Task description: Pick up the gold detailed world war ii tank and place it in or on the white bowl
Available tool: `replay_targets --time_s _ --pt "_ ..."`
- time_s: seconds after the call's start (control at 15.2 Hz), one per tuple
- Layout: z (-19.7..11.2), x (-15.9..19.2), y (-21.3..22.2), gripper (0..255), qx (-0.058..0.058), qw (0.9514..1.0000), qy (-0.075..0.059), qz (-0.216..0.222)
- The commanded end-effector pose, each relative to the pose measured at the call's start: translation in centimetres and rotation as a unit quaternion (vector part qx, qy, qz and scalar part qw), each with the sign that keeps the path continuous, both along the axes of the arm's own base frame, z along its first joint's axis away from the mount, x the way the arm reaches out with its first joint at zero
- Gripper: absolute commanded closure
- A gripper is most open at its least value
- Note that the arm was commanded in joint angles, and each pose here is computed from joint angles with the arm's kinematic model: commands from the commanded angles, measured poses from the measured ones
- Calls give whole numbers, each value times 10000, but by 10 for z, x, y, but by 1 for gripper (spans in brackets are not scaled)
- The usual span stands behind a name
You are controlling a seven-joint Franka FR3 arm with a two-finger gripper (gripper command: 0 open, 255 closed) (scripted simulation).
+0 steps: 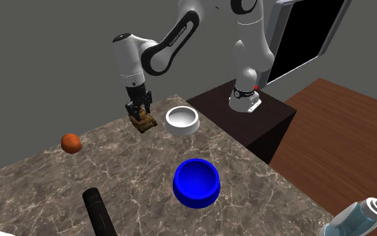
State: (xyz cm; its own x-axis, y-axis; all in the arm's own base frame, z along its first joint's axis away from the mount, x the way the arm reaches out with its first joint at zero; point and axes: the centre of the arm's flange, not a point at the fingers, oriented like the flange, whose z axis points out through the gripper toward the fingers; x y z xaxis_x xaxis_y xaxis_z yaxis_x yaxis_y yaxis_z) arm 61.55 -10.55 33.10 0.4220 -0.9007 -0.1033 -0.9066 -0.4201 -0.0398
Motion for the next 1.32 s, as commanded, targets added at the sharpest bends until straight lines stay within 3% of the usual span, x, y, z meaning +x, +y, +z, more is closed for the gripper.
replay_targets --time_s 0.0,1.19,1.25 --pt "11 0 0 255 -1 10000 -2 1" --pt "106 0 0 255 -1 10000 -2 1" --pt "108 -12 6 255 -1 10000 -2 1"
